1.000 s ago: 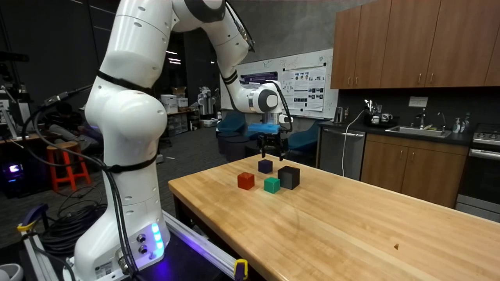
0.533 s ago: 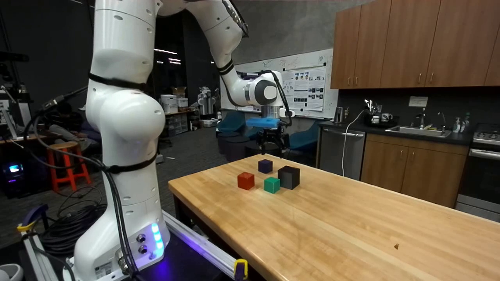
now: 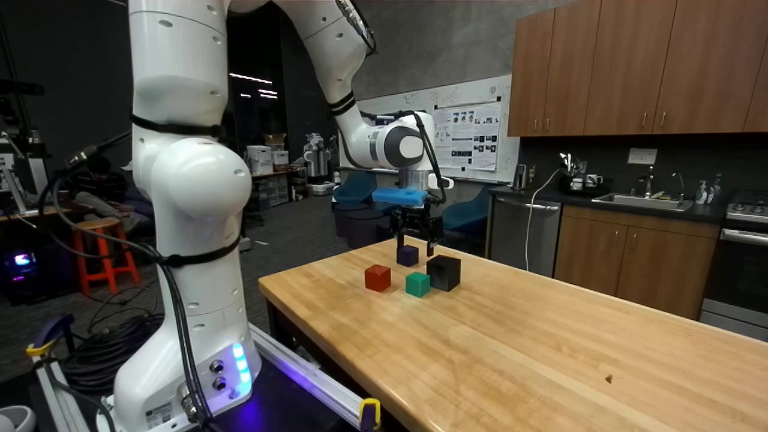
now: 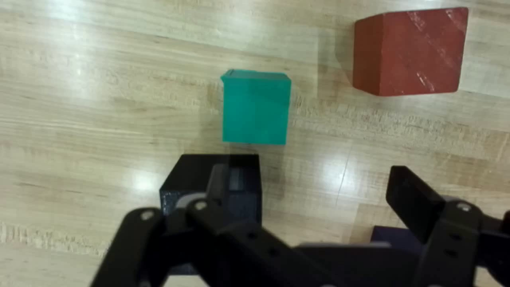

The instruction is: Remove the blue block from the top of the orange block and put the green block on top of the orange block.

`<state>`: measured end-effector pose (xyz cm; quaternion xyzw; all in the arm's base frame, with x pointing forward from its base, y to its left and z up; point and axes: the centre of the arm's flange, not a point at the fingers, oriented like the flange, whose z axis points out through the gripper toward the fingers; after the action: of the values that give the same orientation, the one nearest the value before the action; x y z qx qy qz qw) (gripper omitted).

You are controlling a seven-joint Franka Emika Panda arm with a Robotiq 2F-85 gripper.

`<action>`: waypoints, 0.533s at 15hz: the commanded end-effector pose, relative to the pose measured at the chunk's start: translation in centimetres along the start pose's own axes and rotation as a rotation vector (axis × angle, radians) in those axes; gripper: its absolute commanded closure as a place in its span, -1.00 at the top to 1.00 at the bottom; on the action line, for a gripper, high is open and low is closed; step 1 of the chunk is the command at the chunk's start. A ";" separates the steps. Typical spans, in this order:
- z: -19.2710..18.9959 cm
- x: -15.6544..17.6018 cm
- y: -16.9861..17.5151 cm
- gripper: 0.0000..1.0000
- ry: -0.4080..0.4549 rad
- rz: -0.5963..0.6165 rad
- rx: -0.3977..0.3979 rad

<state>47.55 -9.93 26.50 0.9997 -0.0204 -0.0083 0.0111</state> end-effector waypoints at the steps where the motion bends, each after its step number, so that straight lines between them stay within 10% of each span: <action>1: 0.6 -2.4 0.9 1.00 0.000 0.000 0.006; 8: 2.8 -3.0 2.8 1.00 -0.025 0.034 -0.010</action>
<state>44.78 -11.78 24.30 0.9989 -0.0386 -0.0222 0.0111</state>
